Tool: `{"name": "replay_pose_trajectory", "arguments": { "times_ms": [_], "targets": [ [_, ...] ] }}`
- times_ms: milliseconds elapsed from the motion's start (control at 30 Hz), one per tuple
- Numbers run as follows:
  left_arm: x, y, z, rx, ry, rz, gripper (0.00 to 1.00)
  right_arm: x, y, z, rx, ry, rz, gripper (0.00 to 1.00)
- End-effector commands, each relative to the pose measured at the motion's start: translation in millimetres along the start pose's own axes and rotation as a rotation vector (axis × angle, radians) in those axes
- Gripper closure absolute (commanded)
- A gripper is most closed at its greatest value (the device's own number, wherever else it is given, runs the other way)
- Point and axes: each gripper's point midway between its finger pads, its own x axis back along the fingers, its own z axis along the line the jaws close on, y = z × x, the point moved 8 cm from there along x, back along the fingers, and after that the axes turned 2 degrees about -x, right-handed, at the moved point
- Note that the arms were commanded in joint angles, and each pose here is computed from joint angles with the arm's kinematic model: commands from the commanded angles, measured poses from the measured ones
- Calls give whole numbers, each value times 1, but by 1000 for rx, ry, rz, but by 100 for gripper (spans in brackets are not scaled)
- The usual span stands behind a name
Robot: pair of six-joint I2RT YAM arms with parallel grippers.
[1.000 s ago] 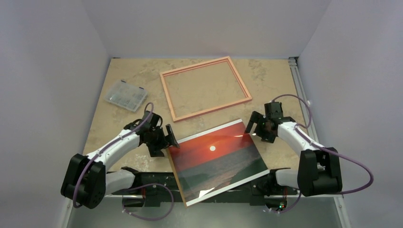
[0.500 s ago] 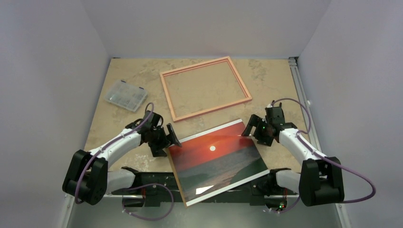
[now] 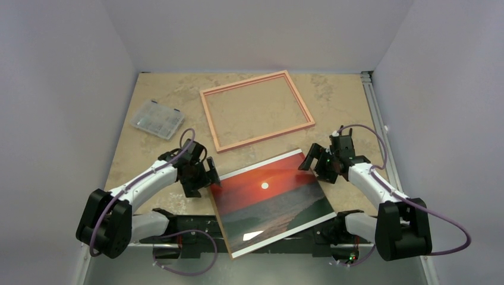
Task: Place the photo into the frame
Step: Move the photo frame item to the center of the board.
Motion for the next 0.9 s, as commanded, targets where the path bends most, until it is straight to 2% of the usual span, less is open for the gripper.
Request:
{"name": "replay_pose_trajectory", "arguments": {
  "times_ms": [0, 133, 533, 867],
  "targets": [
    [-7, -1, 3, -1, 13, -8, 11, -8, -36, -22, -65, -89, 185, 9],
    [-18, -1, -2, 30, -32, 1, 11, -8, -36, -22, -68, -94, 186, 8],
    [-33, 9, -17, 97, -180, -76, 12, -5, -40, -17, -120, -46, 169, 7],
    [-19, 30, -41, 97, -244, -132, 12, -12, -43, -14, -142, 12, 207, 9]
  ]
}}
